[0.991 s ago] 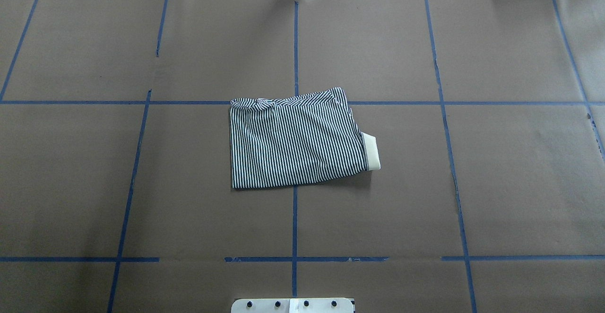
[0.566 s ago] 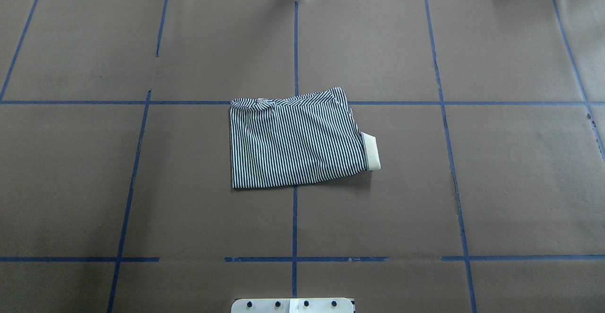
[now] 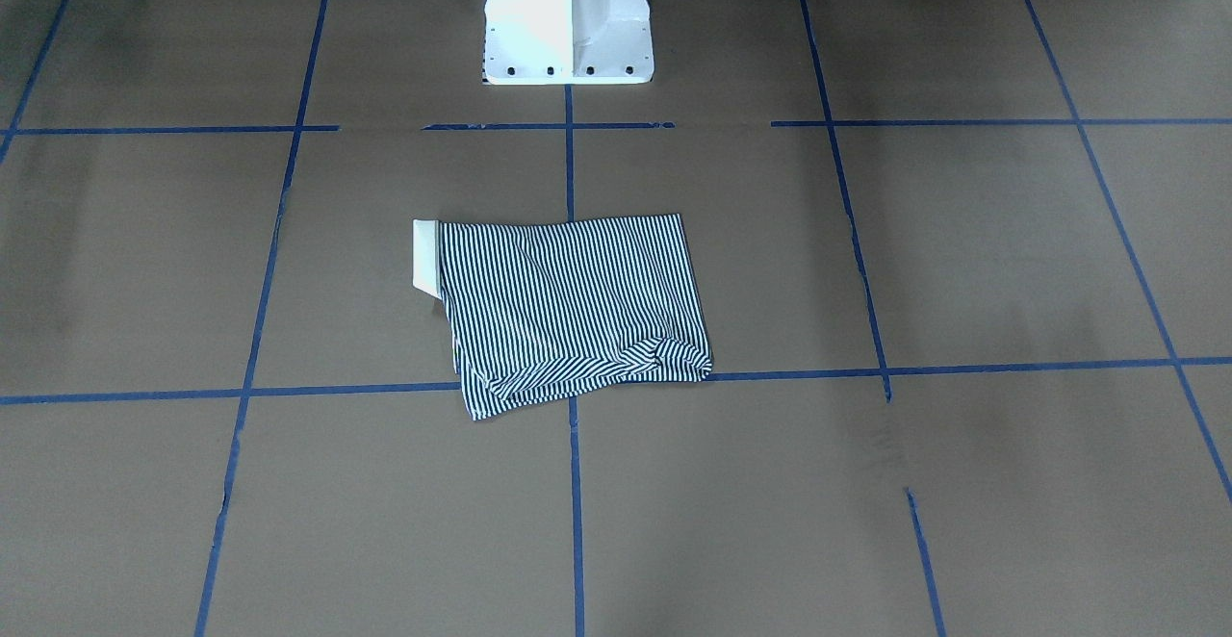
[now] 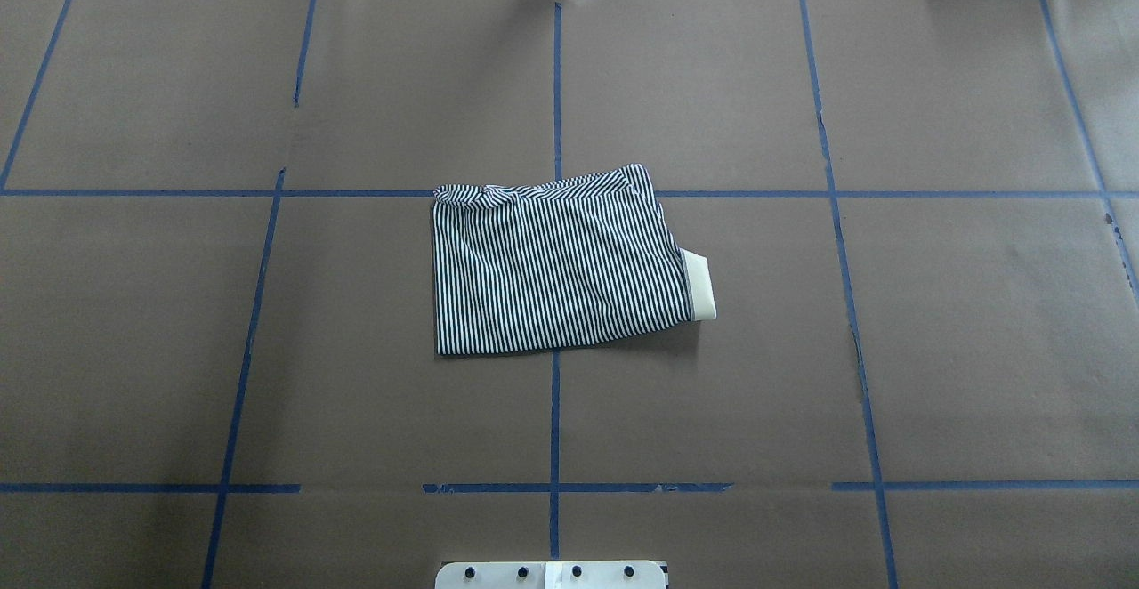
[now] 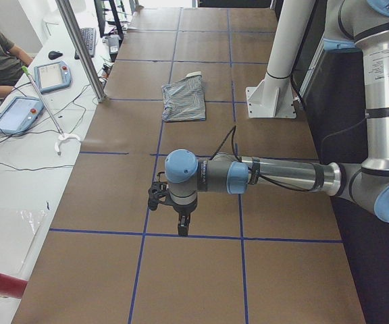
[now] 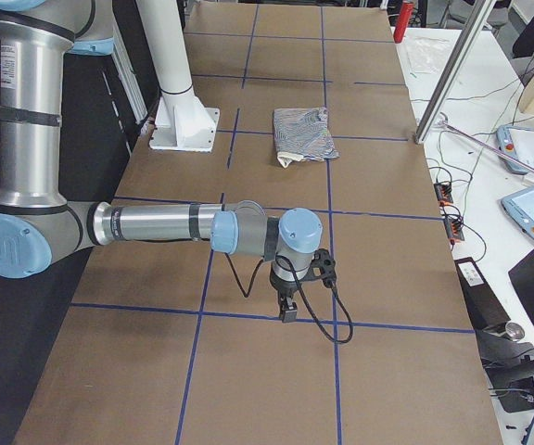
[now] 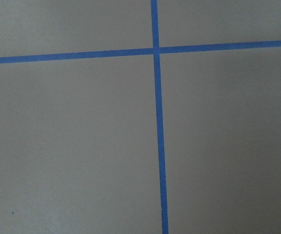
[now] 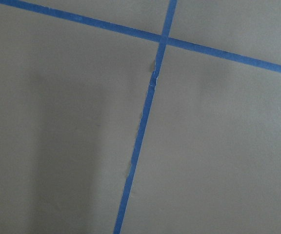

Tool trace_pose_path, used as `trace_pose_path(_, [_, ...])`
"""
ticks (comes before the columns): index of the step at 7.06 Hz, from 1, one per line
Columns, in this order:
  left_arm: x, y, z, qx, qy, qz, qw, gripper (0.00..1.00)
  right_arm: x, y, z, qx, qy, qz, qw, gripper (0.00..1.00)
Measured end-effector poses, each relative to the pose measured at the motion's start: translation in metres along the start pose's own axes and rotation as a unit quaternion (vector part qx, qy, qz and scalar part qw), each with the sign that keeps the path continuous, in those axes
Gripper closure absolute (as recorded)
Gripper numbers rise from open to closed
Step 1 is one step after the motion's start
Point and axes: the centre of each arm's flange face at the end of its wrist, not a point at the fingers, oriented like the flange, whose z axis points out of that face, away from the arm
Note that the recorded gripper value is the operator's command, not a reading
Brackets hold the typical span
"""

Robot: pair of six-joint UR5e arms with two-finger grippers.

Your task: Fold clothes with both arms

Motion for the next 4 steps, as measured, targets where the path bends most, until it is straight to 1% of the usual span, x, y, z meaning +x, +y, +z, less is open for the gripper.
trace_pose_path(4, [0.0, -0.0008, -0.0008, 0.001, 0.0, 0.0, 1.0, 0.0, -0.001, -0.0013, 0.0016, -0.001, -0.001, -0.001, 1.0, 0.0])
